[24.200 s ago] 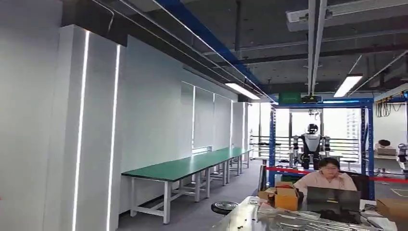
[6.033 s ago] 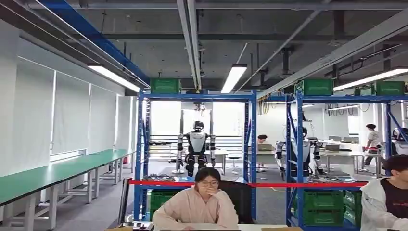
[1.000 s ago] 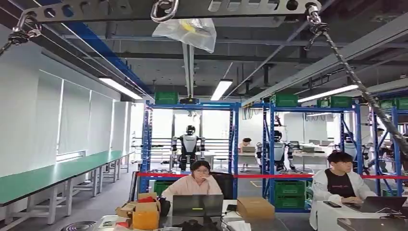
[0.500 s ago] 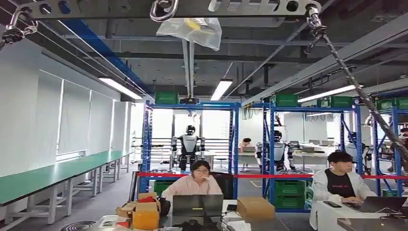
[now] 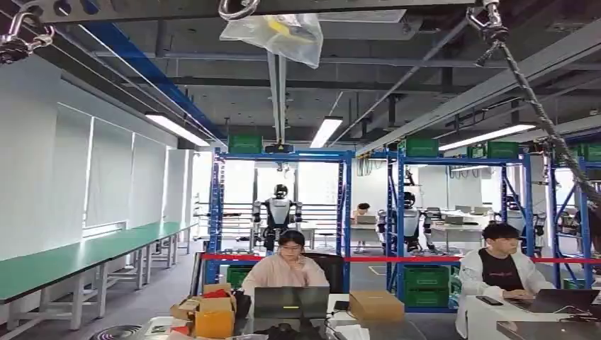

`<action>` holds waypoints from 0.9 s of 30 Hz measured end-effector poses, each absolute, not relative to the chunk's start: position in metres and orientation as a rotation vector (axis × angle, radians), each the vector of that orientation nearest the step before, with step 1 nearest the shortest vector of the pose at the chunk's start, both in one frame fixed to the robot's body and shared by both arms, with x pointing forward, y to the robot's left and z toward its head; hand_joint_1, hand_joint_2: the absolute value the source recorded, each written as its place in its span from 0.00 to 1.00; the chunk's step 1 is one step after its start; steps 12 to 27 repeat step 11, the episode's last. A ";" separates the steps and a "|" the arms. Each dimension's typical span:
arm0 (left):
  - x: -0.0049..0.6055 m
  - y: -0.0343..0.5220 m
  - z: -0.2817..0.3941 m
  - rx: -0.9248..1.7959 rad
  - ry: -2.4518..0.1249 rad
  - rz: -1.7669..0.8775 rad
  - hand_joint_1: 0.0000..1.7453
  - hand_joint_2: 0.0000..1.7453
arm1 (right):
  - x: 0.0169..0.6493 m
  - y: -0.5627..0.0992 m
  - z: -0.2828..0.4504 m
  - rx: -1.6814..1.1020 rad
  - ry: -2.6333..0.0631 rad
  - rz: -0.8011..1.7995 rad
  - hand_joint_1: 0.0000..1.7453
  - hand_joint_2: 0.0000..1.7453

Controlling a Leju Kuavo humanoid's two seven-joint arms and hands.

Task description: Take the parts from the cabinet and place them on the table.

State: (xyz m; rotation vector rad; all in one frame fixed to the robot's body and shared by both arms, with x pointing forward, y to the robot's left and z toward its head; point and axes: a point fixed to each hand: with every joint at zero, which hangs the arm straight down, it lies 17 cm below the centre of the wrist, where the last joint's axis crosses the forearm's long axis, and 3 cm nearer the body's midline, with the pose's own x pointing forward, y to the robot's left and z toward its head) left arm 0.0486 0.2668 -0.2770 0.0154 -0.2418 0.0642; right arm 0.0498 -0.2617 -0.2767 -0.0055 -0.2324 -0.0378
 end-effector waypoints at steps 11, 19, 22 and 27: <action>0.048 0.262 -0.276 0.000 -0.241 0.038 0.00 0.00 | 0.040 -0.258 -0.277 0.005 -0.228 -0.026 0.00 1.00; 0.048 0.262 -0.276 0.000 -0.241 0.038 0.00 0.00 | 0.040 -0.258 -0.277 0.005 -0.228 -0.026 0.00 1.00; 0.048 0.262 -0.276 0.000 -0.241 0.038 0.00 0.00 | 0.040 -0.258 -0.277 0.005 -0.228 -0.026 0.00 1.00; 0.048 0.262 -0.276 0.000 -0.241 0.038 0.00 0.00 | 0.040 -0.258 -0.277 0.005 -0.228 -0.026 0.00 1.00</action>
